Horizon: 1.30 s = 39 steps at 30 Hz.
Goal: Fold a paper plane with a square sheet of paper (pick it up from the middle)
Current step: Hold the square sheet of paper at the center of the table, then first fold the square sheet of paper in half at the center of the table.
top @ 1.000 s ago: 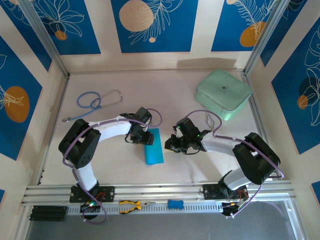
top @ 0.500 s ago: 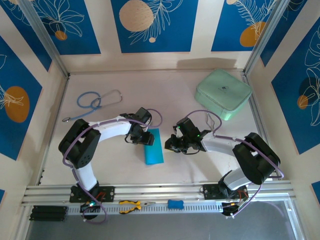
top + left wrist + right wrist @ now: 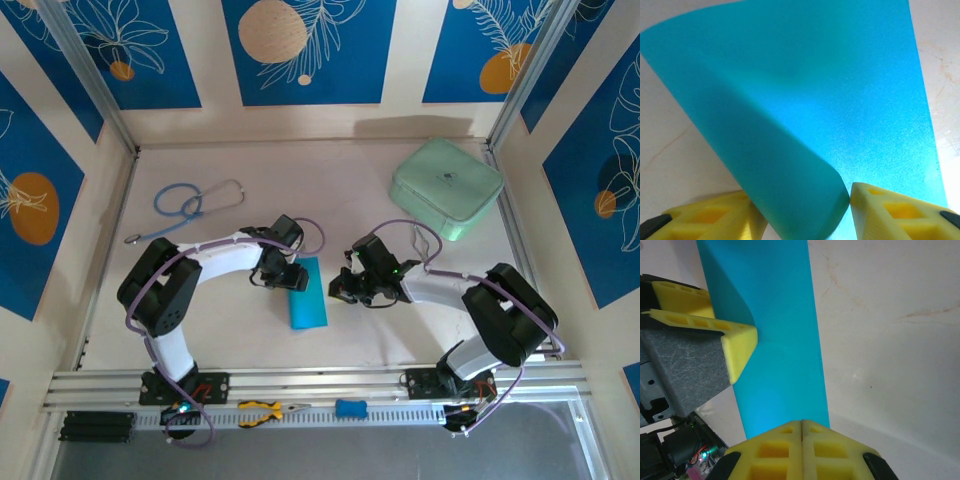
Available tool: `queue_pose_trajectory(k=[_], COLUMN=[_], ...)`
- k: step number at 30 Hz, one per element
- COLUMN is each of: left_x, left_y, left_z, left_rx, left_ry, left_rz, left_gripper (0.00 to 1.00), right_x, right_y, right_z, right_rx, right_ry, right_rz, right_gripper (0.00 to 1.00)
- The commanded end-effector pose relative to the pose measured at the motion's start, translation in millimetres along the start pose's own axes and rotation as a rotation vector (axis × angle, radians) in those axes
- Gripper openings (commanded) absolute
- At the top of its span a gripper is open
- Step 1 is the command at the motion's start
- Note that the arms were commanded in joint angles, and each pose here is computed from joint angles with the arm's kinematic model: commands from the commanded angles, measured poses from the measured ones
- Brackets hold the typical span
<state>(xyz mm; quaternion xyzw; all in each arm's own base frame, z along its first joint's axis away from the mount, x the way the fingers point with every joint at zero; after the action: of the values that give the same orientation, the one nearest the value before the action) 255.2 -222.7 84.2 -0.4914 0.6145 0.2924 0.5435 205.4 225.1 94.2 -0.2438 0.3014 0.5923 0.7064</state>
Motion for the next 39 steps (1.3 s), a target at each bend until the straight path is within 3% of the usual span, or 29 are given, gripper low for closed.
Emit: queue_pose_trajectory(k=[1,14,27,39], left_x=[19,22,22,-36], left_y=[17,17,15,4], left_z=[35,35,32,27], left_rx=[-0.029,-0.031,-0.046,-0.149], left_ry=[-0.156,-0.153,-0.127,-0.087], left_rz=[0.084,0.087,0.072,-0.123], left_gripper=[0.53,0.53,0.54,0.68], right_x=[9,39,60,55], right_y=[0,-9,3,-7], right_z=[7,22,-25,-29], right_rx=[-0.005,-0.044,0.015,-0.05], right_ry=[-0.023,0.008,0.179,0.2], right_rz=[0.032,0.039,0.086,0.118], right_gripper=[0.0,0.0,0.0,0.0])
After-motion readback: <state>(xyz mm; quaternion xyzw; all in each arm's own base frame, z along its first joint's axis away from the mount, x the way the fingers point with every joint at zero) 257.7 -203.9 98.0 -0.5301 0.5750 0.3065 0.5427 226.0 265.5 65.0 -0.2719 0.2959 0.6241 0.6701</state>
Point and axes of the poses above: each hand's point on the last joint's axis, 136 mm out from that joint toward the fingers, its own x axis out along the fingers, its own z axis along the line the jaws close on, y = z × x, the point moved 7 cm from there along -x, back along the fingers, and after that the axes turned 5 degrees about x, right-handed, at the moved point
